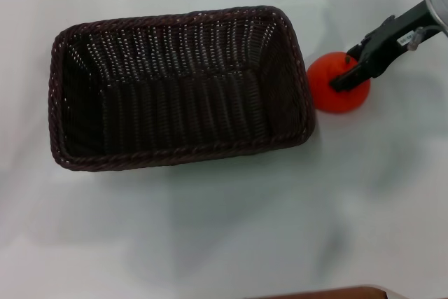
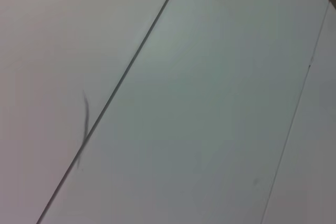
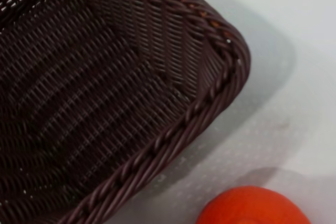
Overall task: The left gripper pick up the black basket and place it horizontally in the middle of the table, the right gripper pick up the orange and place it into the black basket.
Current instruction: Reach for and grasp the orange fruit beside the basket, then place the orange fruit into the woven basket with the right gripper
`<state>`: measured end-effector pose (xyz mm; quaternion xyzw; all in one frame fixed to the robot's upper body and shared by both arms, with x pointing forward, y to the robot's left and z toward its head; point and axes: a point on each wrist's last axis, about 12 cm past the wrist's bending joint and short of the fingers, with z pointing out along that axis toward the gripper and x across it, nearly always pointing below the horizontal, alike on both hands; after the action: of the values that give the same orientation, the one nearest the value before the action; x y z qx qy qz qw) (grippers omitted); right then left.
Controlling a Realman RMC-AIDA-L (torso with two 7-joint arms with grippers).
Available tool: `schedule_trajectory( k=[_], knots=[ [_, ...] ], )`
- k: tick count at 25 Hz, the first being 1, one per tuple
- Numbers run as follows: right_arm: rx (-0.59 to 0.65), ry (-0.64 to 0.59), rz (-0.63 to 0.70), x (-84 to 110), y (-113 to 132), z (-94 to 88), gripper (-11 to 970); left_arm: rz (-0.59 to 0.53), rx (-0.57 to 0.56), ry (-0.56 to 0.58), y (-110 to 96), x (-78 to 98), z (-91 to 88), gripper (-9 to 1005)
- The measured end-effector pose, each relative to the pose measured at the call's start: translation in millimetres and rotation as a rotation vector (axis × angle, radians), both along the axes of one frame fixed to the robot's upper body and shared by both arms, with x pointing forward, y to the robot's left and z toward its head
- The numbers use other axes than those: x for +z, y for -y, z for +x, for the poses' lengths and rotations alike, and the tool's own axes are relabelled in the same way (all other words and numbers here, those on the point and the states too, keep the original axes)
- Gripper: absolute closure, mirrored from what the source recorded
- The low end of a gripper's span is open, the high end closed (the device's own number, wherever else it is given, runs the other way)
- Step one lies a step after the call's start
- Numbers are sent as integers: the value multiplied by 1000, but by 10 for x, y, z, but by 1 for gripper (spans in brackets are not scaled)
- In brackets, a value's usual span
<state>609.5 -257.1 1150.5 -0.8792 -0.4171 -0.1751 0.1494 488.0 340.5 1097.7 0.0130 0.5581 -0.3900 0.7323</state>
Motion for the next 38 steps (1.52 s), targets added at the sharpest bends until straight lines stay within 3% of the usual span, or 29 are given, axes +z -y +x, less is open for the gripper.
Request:
schedule_trajectory(
  k=[3, 9, 19, 24, 32, 38],
  knots=[
    [11, -8, -7, -22, -29, -2, 178, -3, 1, 7, -13, 2, -27, 427],
    [13, -9, -10, -19, -21, -3, 407, -1, 15, 10, -35, -8, -59, 427],
    [0, 13, -8, -16, 36, 3, 611, -9, -6, 23, -8, -7, -91, 428],
    [-66, 69, 29, 65, 207, 37, 696, -23, -23, 54, 6, -6, -147, 428],
    [-284, 287, 342, 378, 541, 123, 790, -3, -37, 81, 20, 6, -178, 428],
    [-218, 347, 671, 502, 168, 83, 839, 18, -37, 87, 59, -23, -183, 428]
  ],
)
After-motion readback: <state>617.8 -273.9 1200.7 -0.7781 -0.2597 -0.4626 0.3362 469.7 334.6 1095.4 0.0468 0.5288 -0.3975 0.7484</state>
